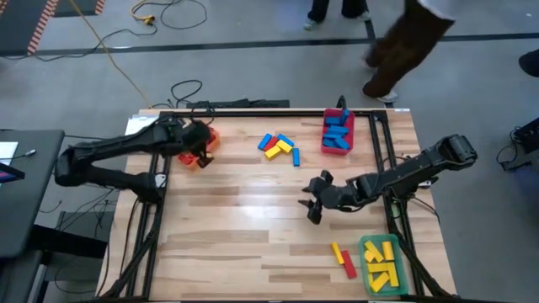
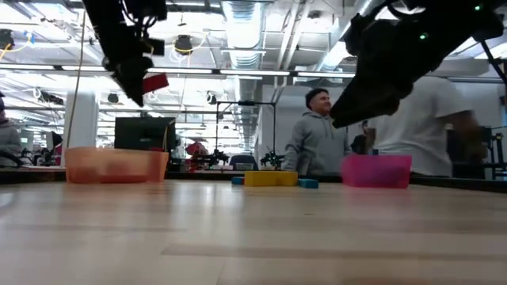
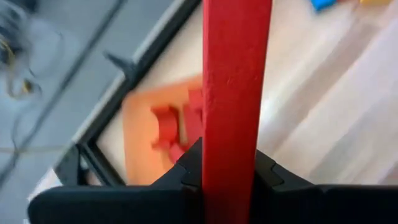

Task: Sort blocks
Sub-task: Put the red block into the orange bin, then put the blue block into the red bin

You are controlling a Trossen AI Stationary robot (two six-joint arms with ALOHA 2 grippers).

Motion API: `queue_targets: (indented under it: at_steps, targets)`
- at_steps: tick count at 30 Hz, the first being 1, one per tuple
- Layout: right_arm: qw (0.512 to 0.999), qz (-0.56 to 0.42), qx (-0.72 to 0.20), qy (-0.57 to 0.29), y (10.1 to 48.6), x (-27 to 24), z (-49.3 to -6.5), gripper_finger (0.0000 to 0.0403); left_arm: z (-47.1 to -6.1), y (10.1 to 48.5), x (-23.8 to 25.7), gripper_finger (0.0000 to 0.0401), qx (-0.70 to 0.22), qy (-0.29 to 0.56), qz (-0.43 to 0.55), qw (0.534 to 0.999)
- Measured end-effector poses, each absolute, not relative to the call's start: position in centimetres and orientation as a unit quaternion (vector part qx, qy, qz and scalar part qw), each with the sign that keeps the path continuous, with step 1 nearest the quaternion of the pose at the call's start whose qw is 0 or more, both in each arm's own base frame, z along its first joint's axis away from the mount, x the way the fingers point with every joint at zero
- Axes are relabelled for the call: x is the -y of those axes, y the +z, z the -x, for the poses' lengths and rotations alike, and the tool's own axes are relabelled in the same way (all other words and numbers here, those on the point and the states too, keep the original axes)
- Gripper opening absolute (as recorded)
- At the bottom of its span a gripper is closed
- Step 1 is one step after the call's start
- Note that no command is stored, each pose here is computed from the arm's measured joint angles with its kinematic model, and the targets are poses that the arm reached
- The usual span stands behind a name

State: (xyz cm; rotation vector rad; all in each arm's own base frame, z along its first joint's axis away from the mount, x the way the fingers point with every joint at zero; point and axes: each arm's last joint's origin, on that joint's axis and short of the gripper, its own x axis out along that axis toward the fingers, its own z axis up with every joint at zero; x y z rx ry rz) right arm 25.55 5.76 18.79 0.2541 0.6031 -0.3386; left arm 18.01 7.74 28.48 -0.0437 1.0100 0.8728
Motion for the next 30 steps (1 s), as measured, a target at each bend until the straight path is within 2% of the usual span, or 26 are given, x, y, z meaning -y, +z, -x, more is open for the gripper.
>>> queue_targets:
  at_steps: [6,13,18,23,30]
  targets:
    - [0.920,-0.154,-0.342,-0.118,18.3,-7.0,-24.9,0.0225,-16.2,27.7,-9.9,0.0049,-0.527,0.418,0.060,0.737]
    - [0.915,-0.152,-0.347,-0.138,18.1,-5.8,-25.0,0.0225,-14.6,26.9,-12.0,0.0055,-0.543,0.419,0.107,0.719]
    - [0.917,-0.127,-0.349,-0.144,18.1,-4.7,-25.3,0.0225,-13.0,24.3,-12.9,0.0063,-0.574,0.417,0.138,0.691]
    - [0.923,-0.106,-0.344,-0.136,18.3,-3.4,-25.7,0.0225,-11.9,22.1,-13.5,0.0064,-0.580,0.405,0.164,0.687]
    - [0.938,-0.094,-0.317,-0.106,18.9,-0.7,-26.6,0.0225,-12.0,22.1,-14.1,0.0088,-0.567,0.403,0.152,0.702]
